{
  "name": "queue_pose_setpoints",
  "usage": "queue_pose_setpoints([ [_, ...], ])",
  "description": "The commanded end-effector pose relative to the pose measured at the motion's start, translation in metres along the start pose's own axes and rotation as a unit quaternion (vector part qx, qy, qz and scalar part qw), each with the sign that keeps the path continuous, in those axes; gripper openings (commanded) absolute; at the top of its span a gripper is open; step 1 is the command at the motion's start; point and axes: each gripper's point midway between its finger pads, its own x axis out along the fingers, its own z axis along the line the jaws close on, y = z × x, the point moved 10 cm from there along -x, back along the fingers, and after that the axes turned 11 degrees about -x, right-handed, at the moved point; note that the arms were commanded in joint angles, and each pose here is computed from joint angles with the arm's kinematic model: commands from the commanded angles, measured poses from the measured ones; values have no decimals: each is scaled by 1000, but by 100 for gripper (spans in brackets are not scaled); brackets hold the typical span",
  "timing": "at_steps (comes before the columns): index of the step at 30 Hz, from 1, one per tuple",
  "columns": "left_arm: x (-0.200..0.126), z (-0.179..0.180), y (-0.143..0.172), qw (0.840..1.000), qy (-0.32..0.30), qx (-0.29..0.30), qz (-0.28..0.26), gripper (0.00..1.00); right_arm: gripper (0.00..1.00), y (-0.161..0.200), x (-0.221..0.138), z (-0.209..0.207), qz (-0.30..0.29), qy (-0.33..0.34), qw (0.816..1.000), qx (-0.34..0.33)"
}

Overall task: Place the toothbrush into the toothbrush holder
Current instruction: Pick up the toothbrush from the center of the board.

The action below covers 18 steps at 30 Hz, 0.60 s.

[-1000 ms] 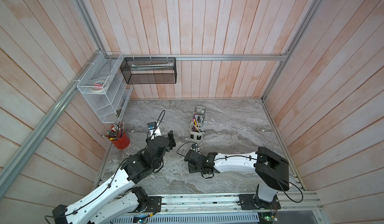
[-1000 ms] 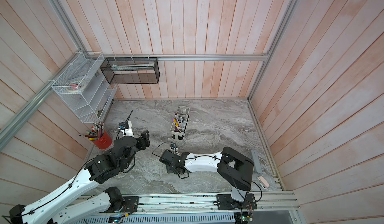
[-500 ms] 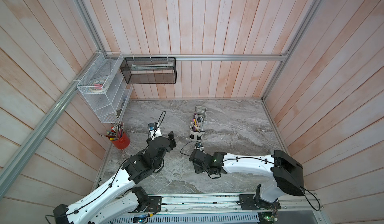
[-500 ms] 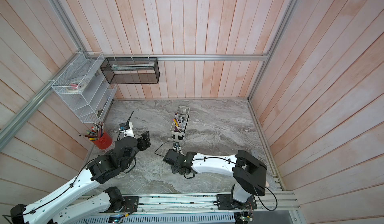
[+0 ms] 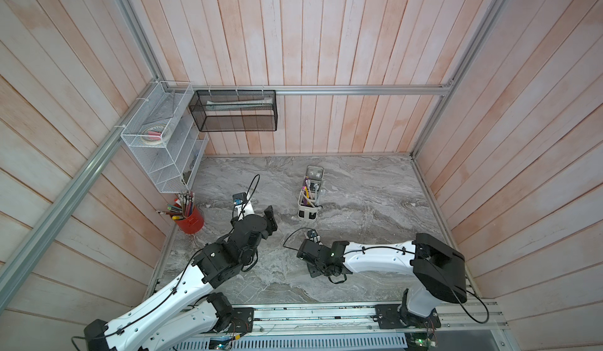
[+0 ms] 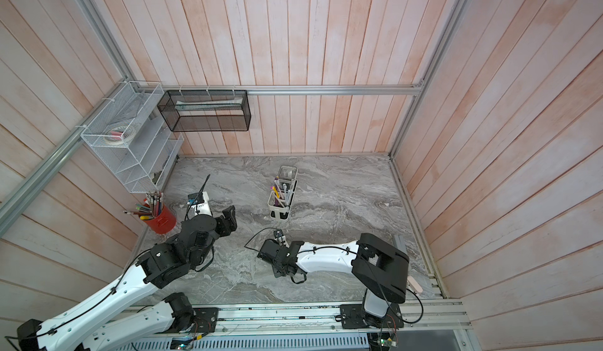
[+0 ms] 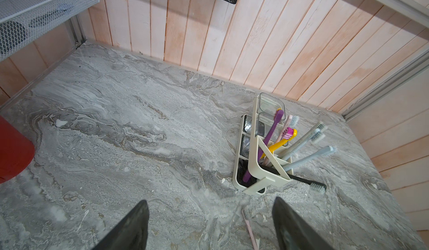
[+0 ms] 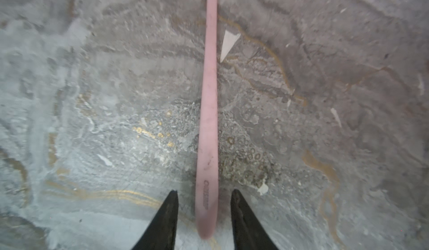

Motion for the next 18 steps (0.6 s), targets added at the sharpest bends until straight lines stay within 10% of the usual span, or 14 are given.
queue_pose_setpoints([
  [1,1,3,5,1000,1,-6,4,84,40,7,9,-1,18,3,1000,-8],
  [18,7,3,14,1000,7,-21,22,84,7,14,1,-15,27,10,1000,5],
])
